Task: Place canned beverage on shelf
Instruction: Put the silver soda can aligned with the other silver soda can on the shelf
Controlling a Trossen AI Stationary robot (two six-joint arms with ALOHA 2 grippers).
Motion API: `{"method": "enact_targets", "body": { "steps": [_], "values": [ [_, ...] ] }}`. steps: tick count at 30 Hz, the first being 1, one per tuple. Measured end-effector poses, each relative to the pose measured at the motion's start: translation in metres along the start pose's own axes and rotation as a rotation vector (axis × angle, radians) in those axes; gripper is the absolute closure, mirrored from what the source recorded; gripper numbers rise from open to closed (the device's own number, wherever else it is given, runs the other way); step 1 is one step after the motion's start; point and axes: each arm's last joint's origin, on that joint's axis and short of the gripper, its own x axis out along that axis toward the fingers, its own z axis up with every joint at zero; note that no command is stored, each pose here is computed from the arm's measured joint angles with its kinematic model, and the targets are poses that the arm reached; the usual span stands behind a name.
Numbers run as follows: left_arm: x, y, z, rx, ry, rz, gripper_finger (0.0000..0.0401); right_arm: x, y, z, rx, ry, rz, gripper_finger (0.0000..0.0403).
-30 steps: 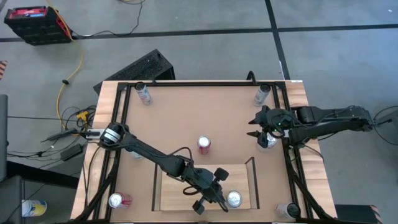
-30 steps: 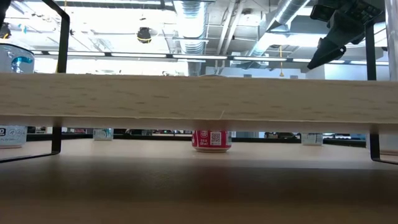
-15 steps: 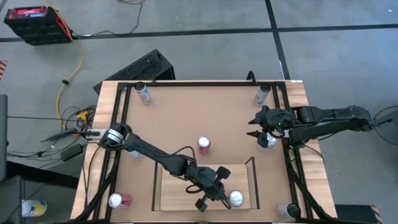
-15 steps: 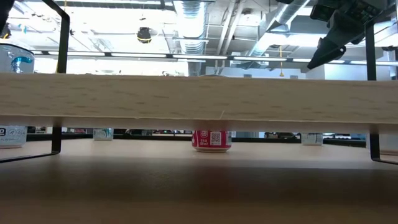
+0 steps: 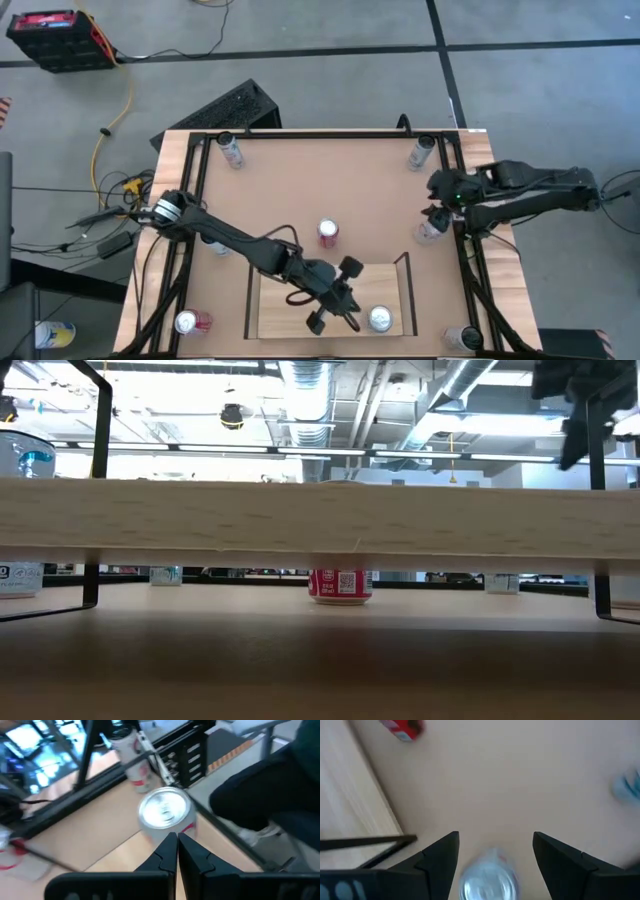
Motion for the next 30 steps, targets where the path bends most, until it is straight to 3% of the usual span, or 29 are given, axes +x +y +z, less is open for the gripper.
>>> {"method": "enact_targets", "body": {
  "steps": [6, 11, 22, 26, 30],
  "values": [
    [-0.017, 0.004, 0.006, 0.032, 0.047, 0.041, 0.0401, 0.0, -0.007, -0.014, 0.129, 0.115, -0.109, 0.0124],
    [-0.018, 0.005, 0.003, 0.053, 0.085, 0.057, 0.0401, 0.002, -0.006, -0.017, 0.181, 0.077, -0.158, 0.0124],
    [-0.019, 0.025, -0.002, 0.067, 0.101, 0.108, 0.0401, 0.0, 0.004, -0.019, 0.142, -0.042, -0.17, 0.0124],
    [-0.031, 0.038, 0.003, 0.139, 0.122, 0.232, 0.0401, 0.0, 0.006, -0.017, 0.139, -0.064, -0.143, 0.0124],
    [-0.066, 0.051, 0.021, 0.193, 0.118, 0.337, 0.0401, 0.0, 0.01, -0.013, 0.103, -0.093, -0.105, 0.0124]
  ]
}}
